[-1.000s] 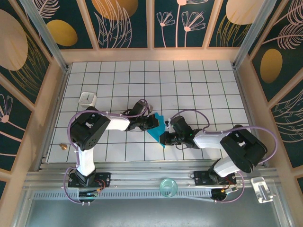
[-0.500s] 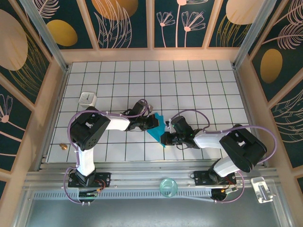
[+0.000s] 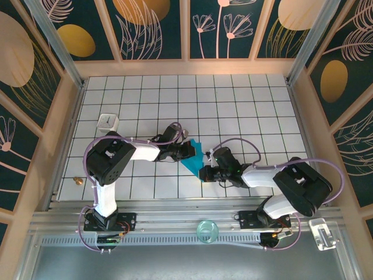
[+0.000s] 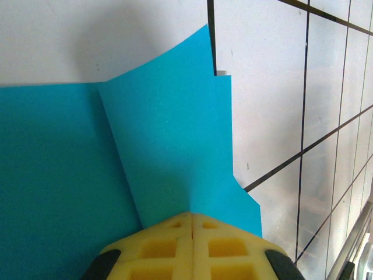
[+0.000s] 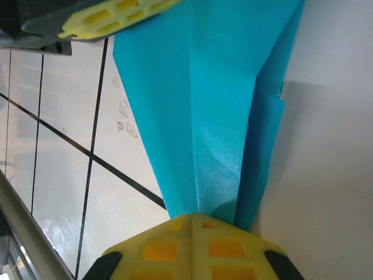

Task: Fold a paper plane with a square sheet of paper (pick it up from the middle)
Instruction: Fourth fold the wing at the center of the table.

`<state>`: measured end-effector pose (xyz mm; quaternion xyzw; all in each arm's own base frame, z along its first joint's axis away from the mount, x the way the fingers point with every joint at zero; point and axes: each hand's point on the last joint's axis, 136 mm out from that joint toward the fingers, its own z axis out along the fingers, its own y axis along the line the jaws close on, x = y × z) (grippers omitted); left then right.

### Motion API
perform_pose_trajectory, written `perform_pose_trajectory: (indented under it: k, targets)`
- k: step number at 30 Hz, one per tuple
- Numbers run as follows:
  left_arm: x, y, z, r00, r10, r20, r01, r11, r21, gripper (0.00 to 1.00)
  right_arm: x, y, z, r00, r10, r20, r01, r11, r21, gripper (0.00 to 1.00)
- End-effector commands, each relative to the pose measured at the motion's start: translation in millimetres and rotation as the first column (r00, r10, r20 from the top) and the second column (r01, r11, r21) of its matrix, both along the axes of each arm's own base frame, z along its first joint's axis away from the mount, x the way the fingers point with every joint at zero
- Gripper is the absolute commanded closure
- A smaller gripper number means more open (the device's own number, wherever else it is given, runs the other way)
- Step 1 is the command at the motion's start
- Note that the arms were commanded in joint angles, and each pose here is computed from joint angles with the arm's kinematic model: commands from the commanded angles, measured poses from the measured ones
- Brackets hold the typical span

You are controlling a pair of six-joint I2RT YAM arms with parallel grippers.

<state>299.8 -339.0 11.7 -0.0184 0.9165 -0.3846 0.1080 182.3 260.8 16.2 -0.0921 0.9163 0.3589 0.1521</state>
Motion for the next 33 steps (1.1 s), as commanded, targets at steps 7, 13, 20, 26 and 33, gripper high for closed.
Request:
perform_pose_trajectory:
  k: [7, 13, 20, 26, 33]
  targets:
    - [-13.4, 45.5, -65.3, 0.994, 0.067, -0.091, -0.045, 0.973, 0.225, 1.0, -65.6, -44.0, -46.2, 0.973, -0.018, -0.228, -0.025, 0.982, -0.185, 1.0]
    - [-13.2, 45.6, -65.7, 0.993, 0.067, -0.092, -0.044, 0.973, 0.227, 1.0, -72.7, -46.9, -47.3, 0.97, -0.01, -0.242, -0.04, 0.979, -0.2, 1.0]
    - [-15.0, 47.2, -67.3, 0.993, 0.066, -0.097, -0.042, 0.972, 0.232, 1.0, -70.7, -50.0, -39.6, 0.974, -0.005, -0.225, -0.046, 0.974, -0.221, 1.0]
    - [-14.5, 45.9, -67.4, 0.993, 0.063, -0.098, -0.039, 0.972, 0.23, 1.0, -41.2, -27.7, 6.6, 0.995, 0.016, -0.103, -0.028, 0.993, -0.116, 1.0]
    - [-15.5, 45.8, -69.5, 0.993, 0.061, -0.103, -0.036, 0.973, 0.229, 1.0, -16.9, 3.5, 42.6, 0.999, 0.041, -0.021, -0.041, 0.999, -0.01, 1.0]
